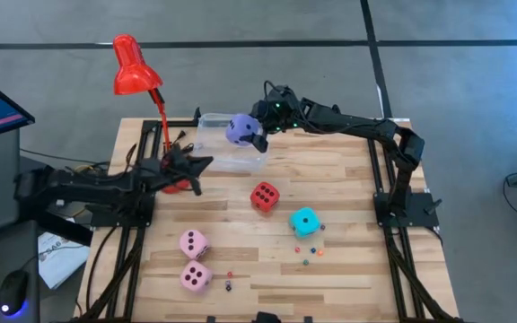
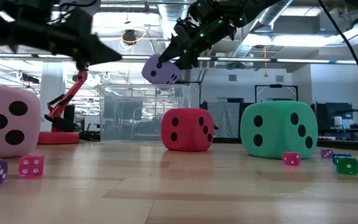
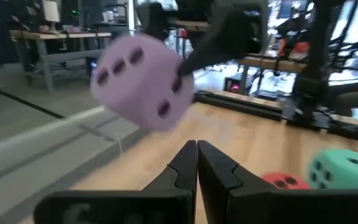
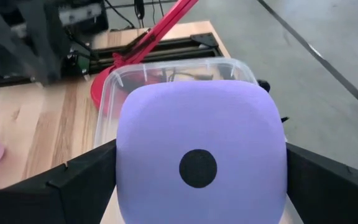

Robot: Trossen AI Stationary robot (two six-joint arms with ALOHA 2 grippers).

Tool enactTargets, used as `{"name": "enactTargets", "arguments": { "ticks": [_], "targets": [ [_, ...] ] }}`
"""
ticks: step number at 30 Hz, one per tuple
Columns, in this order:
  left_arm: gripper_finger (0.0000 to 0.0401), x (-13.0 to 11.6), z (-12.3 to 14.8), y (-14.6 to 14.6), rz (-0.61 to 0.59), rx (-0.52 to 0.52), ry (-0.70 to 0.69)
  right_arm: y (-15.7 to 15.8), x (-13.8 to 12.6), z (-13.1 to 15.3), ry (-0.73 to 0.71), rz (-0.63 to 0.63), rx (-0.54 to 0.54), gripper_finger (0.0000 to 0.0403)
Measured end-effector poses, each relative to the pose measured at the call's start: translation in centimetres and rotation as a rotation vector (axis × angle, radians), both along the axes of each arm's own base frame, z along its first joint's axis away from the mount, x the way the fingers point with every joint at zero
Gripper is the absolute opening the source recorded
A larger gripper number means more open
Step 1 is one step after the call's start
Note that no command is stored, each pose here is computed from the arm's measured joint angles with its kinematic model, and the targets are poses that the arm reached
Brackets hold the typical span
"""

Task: Pick & Place Dice
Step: Put the large purple die into the transparent bin

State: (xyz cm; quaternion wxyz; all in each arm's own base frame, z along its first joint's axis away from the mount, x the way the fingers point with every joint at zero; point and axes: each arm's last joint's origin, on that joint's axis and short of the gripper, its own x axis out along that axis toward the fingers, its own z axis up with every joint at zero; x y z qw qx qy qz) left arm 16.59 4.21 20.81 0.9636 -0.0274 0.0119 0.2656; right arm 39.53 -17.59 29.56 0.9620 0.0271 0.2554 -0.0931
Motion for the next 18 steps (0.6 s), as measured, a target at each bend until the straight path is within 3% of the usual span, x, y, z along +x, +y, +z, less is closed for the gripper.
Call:
{"name": "enactTargets", "arguments": {
  "ticks": [5, 18],
  "targets": [
    [0.0000, 1.9, 1.9, 1.7, 0.045, 0.039, 0.048, 0.1, -0.3, -0.5, 0.064, 0.022, -0.010, 0.0400],
    [0.0000, 5.5, 5.5, 5.4, -0.082, 0.033, 0.073, -1.3, -1.0, -0.5, 0.087, 0.010, -0.092, 0.0400]
  ]
}}
